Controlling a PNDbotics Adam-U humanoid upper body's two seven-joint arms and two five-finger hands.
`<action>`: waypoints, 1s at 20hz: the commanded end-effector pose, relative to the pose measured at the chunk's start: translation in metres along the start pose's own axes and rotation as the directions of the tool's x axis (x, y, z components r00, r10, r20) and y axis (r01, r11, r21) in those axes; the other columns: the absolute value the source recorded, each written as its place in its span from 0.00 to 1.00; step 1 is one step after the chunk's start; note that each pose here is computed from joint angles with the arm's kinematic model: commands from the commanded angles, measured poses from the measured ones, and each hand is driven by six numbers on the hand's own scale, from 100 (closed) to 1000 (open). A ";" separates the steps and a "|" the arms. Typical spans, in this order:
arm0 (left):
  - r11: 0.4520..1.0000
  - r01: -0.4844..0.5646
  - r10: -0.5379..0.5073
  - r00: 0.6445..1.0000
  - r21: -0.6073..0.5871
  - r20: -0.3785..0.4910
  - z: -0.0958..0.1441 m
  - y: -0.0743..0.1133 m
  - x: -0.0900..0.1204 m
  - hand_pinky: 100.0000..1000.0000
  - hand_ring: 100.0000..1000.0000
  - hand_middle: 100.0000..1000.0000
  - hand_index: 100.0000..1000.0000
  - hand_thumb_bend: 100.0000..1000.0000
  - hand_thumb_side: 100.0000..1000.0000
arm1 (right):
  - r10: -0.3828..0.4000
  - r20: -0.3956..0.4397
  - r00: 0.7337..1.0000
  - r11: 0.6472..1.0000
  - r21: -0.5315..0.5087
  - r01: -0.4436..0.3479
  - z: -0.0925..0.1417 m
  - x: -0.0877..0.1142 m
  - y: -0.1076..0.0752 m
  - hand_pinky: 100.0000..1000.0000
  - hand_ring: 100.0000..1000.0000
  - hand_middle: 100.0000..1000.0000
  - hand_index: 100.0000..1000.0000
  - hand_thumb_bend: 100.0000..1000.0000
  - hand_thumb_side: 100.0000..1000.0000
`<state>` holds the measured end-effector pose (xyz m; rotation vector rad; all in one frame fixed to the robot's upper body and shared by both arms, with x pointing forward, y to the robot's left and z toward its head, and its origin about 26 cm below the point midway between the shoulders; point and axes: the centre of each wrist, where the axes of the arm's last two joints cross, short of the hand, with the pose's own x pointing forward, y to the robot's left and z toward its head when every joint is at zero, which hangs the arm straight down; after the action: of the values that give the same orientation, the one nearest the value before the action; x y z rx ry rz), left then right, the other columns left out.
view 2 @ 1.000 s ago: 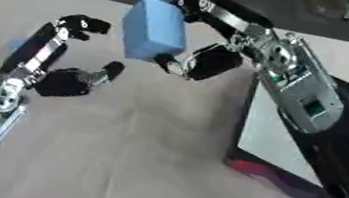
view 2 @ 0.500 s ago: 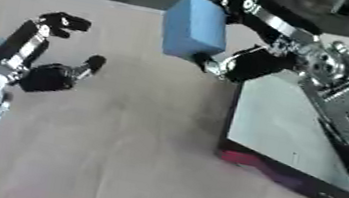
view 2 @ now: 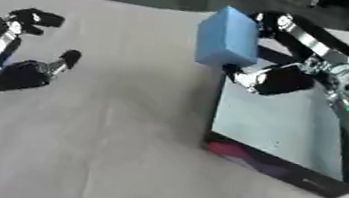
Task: Pick up the objects with one hand, pass them to the other hand, and then place them into the box on the other side of the table.
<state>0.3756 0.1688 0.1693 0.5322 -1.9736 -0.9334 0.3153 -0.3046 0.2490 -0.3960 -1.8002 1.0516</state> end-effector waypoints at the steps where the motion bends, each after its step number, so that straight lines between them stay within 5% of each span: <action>1: 0.999 0.018 -0.019 1.000 0.033 0.013 -0.001 0.013 0.002 0.80 0.82 0.70 0.80 0.37 0.52 | 0.051 -0.028 0.998 0.997 -0.050 -0.052 0.015 -0.001 -0.019 0.92 0.93 0.61 0.61 0.00 0.00; 13: 0.999 0.016 -0.017 1.000 0.051 0.008 -0.001 0.016 0.002 0.80 0.82 0.70 0.80 0.37 0.53 | 0.123 -0.228 0.966 0.983 -0.103 -0.150 0.042 -0.058 -0.018 0.92 0.95 0.67 0.67 0.11 0.00; 16: 0.999 0.014 -0.015 1.000 0.053 0.008 -0.001 0.017 0.002 0.80 0.82 0.70 0.80 0.37 0.53 | 0.140 -0.263 0.955 0.980 -0.098 -0.171 0.045 -0.070 -0.018 0.93 0.99 0.74 0.73 0.20 0.11; 20: 0.998 0.016 -0.016 1.000 0.054 0.005 -0.001 0.017 0.001 0.80 0.82 0.69 0.81 0.36 0.53 | 0.178 -0.296 0.939 0.974 -0.081 -0.210 0.049 -0.086 -0.020 0.96 1.00 0.85 0.86 0.40 0.43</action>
<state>0.3757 0.1734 0.1723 0.5504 -1.9783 -0.9001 0.3171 -0.3886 0.1989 -0.7181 -1.5841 0.9582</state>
